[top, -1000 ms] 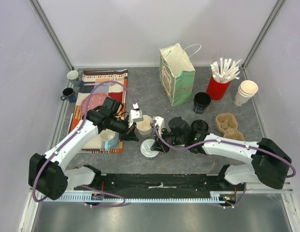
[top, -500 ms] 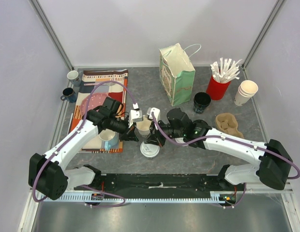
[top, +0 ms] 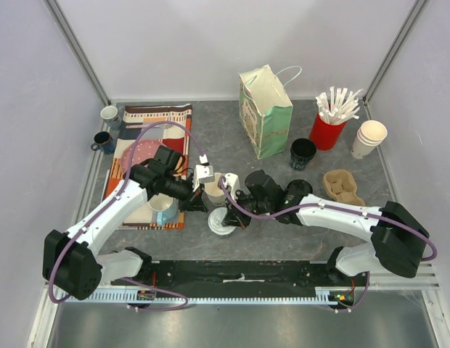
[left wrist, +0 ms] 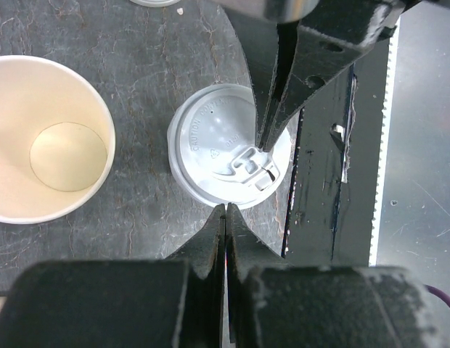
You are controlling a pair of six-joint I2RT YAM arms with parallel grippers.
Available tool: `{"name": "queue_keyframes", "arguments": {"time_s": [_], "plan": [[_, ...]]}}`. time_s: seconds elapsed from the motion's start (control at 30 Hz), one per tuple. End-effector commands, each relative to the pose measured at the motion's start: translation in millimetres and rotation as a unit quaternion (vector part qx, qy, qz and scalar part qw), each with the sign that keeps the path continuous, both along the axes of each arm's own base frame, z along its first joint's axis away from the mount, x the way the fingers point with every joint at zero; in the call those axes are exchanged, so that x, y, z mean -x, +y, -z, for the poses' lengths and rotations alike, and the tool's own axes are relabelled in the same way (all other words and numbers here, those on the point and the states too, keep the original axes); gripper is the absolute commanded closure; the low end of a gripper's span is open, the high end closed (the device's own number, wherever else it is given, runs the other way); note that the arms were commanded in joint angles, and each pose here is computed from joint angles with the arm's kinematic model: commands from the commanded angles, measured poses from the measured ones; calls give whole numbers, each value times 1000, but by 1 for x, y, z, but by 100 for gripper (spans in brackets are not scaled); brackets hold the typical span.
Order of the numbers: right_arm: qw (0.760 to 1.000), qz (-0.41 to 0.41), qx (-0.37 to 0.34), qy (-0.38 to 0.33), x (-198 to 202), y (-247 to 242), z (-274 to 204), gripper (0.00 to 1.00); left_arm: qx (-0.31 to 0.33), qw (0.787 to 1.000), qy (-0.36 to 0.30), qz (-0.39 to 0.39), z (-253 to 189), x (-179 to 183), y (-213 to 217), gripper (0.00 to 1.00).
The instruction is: Pack the takeout coffee
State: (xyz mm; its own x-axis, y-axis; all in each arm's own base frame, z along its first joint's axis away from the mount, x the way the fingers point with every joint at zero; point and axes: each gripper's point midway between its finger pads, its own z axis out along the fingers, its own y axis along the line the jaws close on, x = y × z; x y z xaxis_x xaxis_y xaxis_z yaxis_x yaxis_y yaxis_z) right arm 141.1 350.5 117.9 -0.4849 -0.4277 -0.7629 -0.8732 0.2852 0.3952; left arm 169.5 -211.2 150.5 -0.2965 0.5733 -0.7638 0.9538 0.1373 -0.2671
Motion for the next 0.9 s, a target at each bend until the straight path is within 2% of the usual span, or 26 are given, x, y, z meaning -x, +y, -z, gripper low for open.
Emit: {"name": "queue_keyframes", "arguments": {"time_s": [0.0,0.03,0.07,0.13,0.17,0.23,0.27,0.3,0.33,0.37,0.4,0.47,0.57,0.6,0.77,0.87], "plan": [[999,-7,-13,-47,-13,8,-42,100,10,1000,-15,4,-9,-2,-2,98],[999,-3,-15,-51,-15,9,-48,100,8,1000,-20,2,-10,-4,-2,98],[998,6,-24,-61,-19,12,-61,95,7,1000,-21,-1,-11,-5,-2,98],[997,25,-27,-68,-22,15,-70,78,-2,999,-28,-16,-12,-11,1,98],[996,30,-24,-83,-19,22,-76,65,-3,999,-33,-25,-15,-16,2,98],[995,45,5,-93,-15,27,-69,57,-12,998,-43,-50,-18,-25,9,96],[989,80,28,-121,-19,30,-70,53,-13,997,-50,-59,-21,-30,11,89],[985,108,51,-127,-22,28,-66,51,-19,997,-51,-63,-23,-29,16,69],[980,116,98,-132,-15,23,-48,50,-25,995,-59,-74,-26,-34,22,61],[966,164,116,-161,-28,17,-52,46,-25,994,-71,-78,-33,-38,25,55],[963,179,125,-160,-26,17,-48,38,-31,993,-74,-90,-37,-40,32,47],[960,180,130,-169,-15,24,-47,21,-36,990,-84,-107,-46,-48,37,43],[952,173,169,-189,-6,33,-35,24,-45,986,-94,-130,-50,-59,43,43],[942,179,199,-204,-9,30,-24,24,-44,986,-95,-133,-51,-61,43,43],[932,177,223,-226,-10,36,-22,34,-34,987,-91,-126,-52,-60,39,43],[933,168,228,-222,-8,39,-15,48,-31,987,-93,-125,-53,-60,39,43]]}}
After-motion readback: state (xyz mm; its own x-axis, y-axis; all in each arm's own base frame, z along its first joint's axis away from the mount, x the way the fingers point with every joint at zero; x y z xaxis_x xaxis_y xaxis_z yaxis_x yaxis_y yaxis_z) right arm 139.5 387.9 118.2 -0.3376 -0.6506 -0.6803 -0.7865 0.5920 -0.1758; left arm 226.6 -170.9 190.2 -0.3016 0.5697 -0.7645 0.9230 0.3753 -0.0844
